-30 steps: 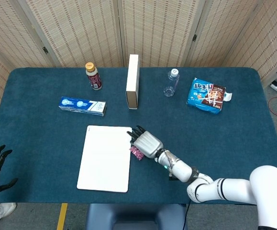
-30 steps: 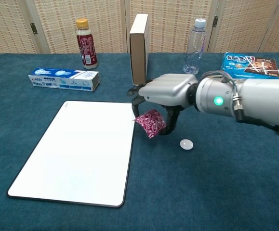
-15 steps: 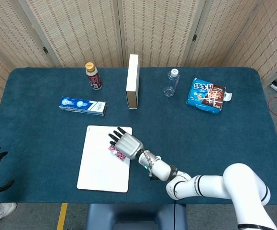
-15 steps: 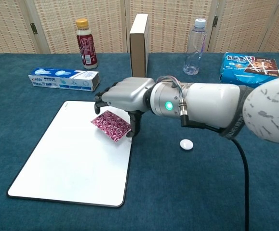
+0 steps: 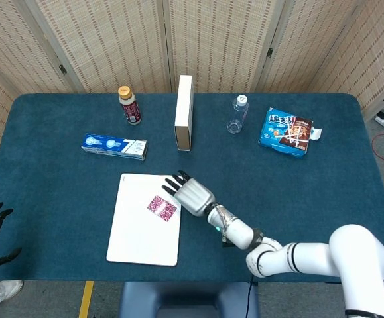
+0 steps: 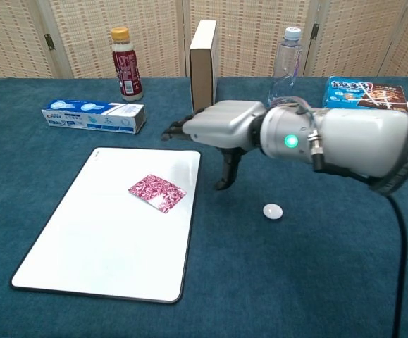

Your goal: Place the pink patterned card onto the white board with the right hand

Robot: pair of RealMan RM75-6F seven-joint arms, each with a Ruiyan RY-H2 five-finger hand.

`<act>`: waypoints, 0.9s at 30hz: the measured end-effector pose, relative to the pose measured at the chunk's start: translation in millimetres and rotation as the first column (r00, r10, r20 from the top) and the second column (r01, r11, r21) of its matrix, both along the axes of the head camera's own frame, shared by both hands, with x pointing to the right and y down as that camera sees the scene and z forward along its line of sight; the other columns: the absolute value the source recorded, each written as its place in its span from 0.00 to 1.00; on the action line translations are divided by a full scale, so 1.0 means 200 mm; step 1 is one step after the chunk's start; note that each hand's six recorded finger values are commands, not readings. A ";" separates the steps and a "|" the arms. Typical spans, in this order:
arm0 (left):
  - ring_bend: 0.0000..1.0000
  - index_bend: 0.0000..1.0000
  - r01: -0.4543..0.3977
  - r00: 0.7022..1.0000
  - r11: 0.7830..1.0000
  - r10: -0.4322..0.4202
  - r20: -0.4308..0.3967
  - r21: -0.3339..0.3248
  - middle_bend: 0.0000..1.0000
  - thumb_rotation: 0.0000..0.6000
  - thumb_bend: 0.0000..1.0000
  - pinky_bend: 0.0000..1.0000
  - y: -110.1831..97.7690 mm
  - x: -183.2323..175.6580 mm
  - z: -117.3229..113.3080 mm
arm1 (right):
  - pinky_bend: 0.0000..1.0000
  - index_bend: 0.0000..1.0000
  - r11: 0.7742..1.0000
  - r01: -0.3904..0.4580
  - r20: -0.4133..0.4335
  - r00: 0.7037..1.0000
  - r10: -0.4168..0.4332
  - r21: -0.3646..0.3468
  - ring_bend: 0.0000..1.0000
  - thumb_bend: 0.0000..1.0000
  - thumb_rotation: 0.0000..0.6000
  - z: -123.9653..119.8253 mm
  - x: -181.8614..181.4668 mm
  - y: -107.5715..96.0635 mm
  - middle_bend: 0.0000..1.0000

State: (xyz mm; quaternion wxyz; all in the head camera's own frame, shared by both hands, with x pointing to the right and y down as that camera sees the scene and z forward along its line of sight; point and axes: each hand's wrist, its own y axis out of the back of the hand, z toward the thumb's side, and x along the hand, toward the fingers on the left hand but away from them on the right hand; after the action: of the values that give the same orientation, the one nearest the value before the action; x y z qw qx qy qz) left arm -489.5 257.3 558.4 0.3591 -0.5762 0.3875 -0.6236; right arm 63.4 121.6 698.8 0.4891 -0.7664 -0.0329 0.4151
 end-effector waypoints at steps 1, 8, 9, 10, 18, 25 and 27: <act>0.07 0.21 -0.004 1.000 1.000 0.004 -0.003 0.000 0.12 1.00 0.18 0.00 0.00 0.01 0.00 | 0.00 0.17 1.000 -0.008 -0.003 1.000 0.008 0.004 0.00 0.27 1.00 -0.01 0.04 0.00 0.10; 0.07 0.21 -0.028 0.999 1.000 0.028 -0.018 0.003 0.12 1.00 0.18 0.00 -0.02 0.05 0.02 | 0.00 0.24 0.998 -0.057 -0.035 0.998 0.057 0.012 0.00 0.27 1.00 -0.06 0.39 0.04 0.10; 0.07 0.21 -0.030 0.999 1.000 0.030 -0.018 0.002 0.12 1.00 0.18 0.00 -0.03 0.05 0.02 | 0.00 0.25 0.998 -0.061 -0.039 0.997 0.061 0.007 0.00 0.27 1.00 -0.06 0.43 0.05 0.10; 0.07 0.21 -0.031 0.999 1.000 0.031 -0.019 0.001 0.12 1.00 0.18 0.00 -0.03 0.06 0.02 | 0.00 0.25 0.998 -0.064 -0.041 0.997 0.064 0.001 0.00 0.27 1.00 -0.06 0.46 0.07 0.10; 0.07 0.21 -0.033 0.999 0.999 0.033 -0.019 0.003 0.12 1.00 0.18 0.00 -0.03 0.07 0.01 | 0.00 0.27 0.998 -0.044 -0.046 0.998 0.042 -0.041 0.00 0.27 1.00 -0.02 0.54 0.19 0.12; 0.07 0.21 -0.027 1.000 1.000 0.027 -0.015 0.003 0.12 1.00 0.18 0.00 -0.02 0.06 0.00 | 0.00 0.31 0.998 -0.032 -0.043 0.999 0.030 -0.056 0.00 0.27 1.00 0.04 0.53 0.23 0.12; 0.07 0.21 -0.026 1.000 1.000 0.026 -0.014 0.003 0.12 1.00 0.18 0.00 -0.02 0.06 0.00 | 0.00 0.32 0.998 -0.032 -0.042 0.999 0.030 -0.060 0.00 0.27 1.00 0.05 0.53 0.23 0.13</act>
State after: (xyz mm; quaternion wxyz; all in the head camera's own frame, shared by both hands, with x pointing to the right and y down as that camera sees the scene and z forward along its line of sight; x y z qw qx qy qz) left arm -477.5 253.8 558.6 0.3652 -0.5851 0.3836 -0.6142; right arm 169.4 168.1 708.5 0.4596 -0.7716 -0.0221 0.4392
